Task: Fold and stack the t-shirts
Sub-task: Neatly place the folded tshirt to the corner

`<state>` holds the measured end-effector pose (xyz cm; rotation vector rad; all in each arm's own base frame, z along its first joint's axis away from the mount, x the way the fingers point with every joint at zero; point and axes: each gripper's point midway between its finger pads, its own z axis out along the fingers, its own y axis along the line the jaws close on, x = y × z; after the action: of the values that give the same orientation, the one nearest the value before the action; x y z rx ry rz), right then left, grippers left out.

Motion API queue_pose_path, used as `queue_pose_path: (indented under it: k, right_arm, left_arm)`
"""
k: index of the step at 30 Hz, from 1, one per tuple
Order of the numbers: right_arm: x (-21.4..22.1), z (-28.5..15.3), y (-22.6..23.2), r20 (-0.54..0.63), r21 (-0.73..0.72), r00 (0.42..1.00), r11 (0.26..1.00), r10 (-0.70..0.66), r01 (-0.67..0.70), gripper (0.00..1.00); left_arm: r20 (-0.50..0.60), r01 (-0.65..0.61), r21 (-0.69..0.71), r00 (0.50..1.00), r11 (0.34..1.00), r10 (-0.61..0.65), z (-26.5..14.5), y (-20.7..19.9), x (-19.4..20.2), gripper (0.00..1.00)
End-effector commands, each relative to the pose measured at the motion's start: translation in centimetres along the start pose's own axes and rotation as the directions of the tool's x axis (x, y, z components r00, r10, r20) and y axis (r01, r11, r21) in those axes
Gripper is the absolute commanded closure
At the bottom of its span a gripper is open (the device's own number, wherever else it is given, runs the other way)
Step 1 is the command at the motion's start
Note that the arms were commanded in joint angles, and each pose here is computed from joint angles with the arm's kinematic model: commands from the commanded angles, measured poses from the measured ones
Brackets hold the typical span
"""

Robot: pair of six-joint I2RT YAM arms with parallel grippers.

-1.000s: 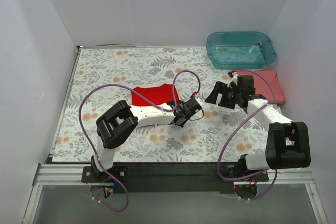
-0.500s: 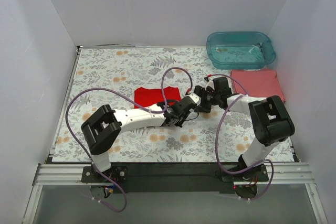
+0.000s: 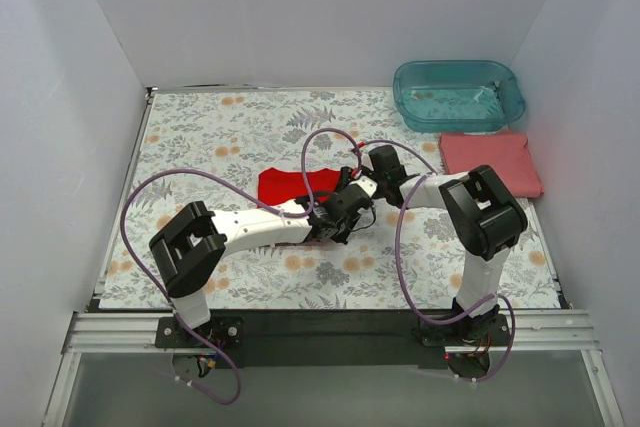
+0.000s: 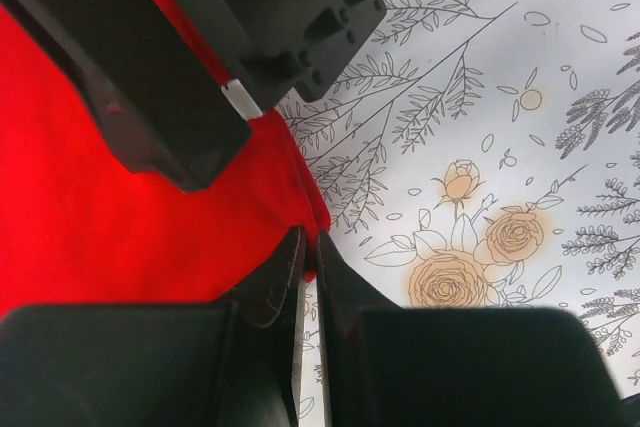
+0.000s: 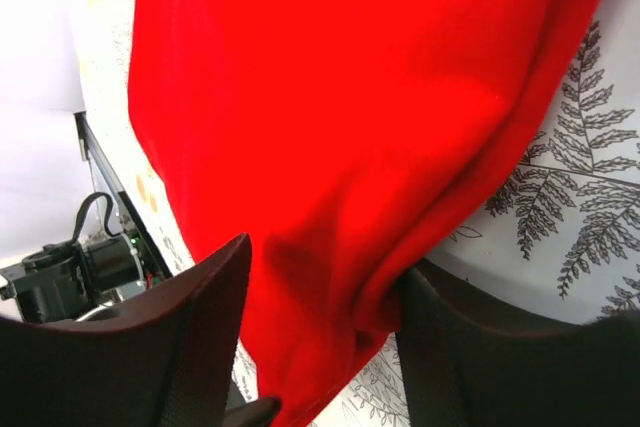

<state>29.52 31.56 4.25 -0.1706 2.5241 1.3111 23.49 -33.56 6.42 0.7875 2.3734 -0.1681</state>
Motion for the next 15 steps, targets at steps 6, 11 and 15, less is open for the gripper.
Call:
queue_pose_path:
  k: [6, 11, 15]
  right_arm:
    - [-0.1, 0.7, 0.3, -0.022, -0.005, 0.994, 0.994, -0.108, 0.108, 0.83]
    - [-0.8, -0.3, -0.6, -0.043, 0.094, 0.980, 0.976, -0.194, 0.197, 0.99]
    - [-0.7, -1.2, -0.6, -0.065, 0.124, 0.975, 0.968, -0.211, 0.218, 0.99]
  left_arm:
    - [0.126, 0.066, 0.080, 0.989, 0.995, -0.075, -2.9, -1.2, -3.6, 1.00]
    - [0.170, 0.088, 0.087, 0.980, 0.992, -0.101, -4.0, -1.0, -4.7, 0.96]
    - [0.183, 0.098, 0.103, 0.976, 0.990, -0.116, -4.3, -1.1, -5.1, 1.00]
